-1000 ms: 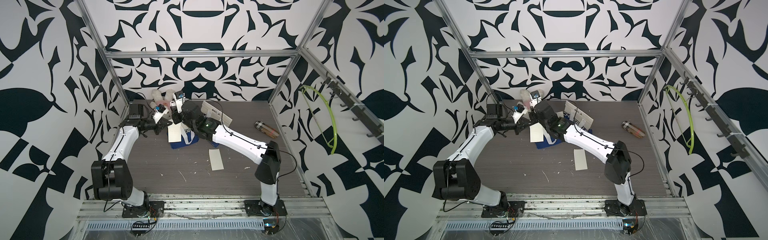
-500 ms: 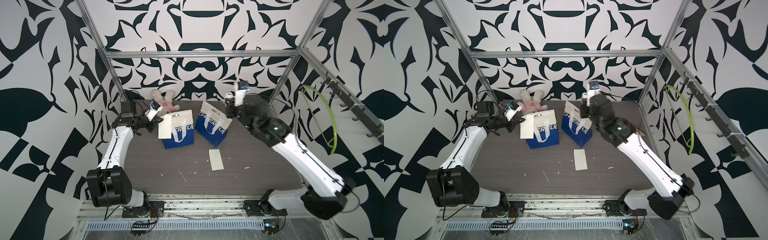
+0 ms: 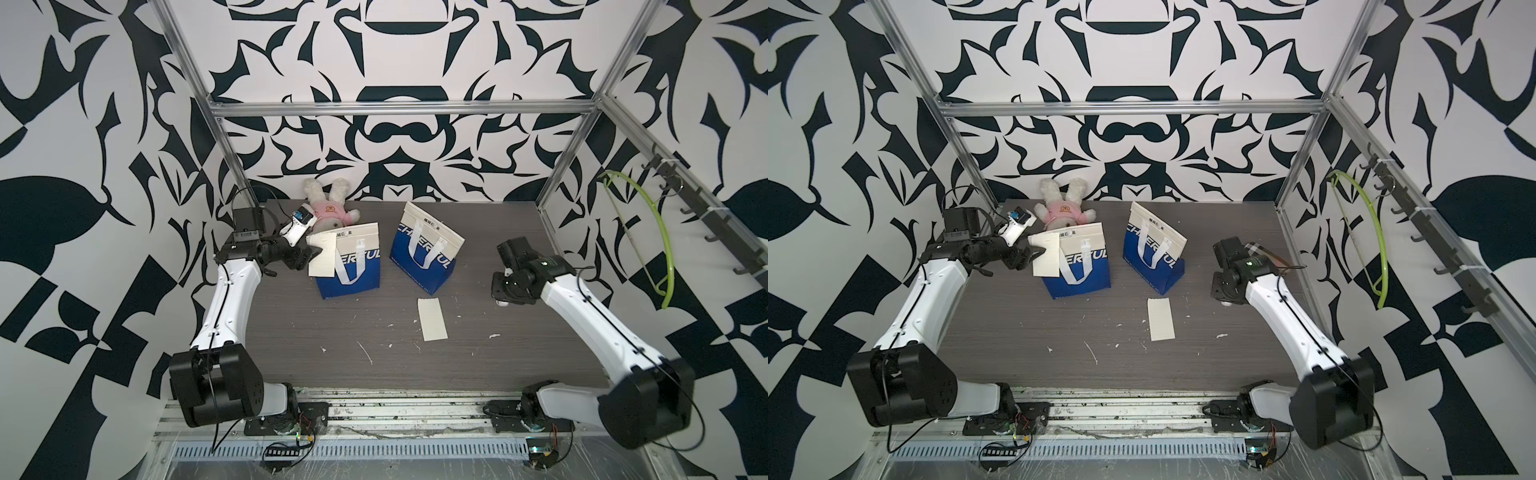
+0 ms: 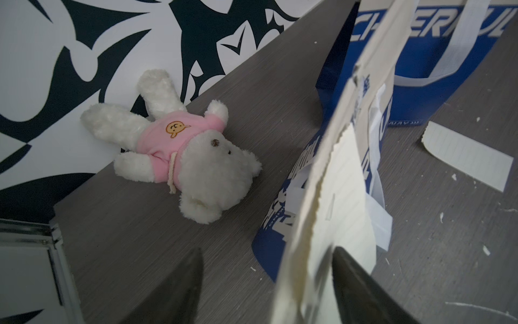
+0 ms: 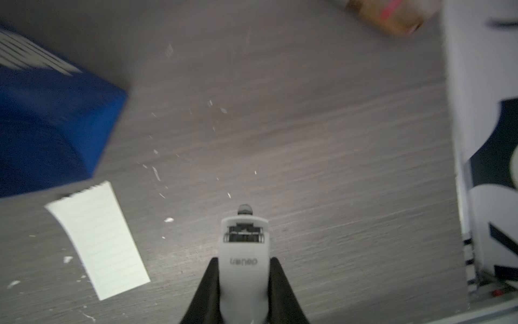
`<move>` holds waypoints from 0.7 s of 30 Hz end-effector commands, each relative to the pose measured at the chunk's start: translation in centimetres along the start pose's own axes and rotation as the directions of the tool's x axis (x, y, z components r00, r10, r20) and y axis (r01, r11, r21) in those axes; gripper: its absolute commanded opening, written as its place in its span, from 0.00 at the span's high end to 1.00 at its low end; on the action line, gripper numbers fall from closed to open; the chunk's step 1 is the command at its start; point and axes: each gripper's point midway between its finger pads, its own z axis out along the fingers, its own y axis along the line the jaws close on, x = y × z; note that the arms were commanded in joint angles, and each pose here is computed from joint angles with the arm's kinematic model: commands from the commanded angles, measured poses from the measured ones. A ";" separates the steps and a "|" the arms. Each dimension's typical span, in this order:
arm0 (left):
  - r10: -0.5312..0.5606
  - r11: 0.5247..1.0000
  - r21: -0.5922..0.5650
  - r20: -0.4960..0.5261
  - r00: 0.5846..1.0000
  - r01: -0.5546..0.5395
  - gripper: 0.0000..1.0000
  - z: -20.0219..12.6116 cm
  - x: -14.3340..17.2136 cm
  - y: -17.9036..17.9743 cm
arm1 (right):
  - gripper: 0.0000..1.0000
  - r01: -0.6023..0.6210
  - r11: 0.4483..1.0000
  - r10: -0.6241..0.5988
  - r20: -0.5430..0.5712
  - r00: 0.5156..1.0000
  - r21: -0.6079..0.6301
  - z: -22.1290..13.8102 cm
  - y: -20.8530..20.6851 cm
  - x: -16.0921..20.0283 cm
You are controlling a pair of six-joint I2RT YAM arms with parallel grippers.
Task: Staple the receipts to the bags
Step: Move the takeout bag to the center of the board.
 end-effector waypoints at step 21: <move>0.014 0.967 -0.244 0.342 0.939 0.074 0.01 -8.4 -10.8 2.2 | 0.65 0.025 0.995 -0.054 -0.324 0.944 -0.093 8.4 2.4 1.3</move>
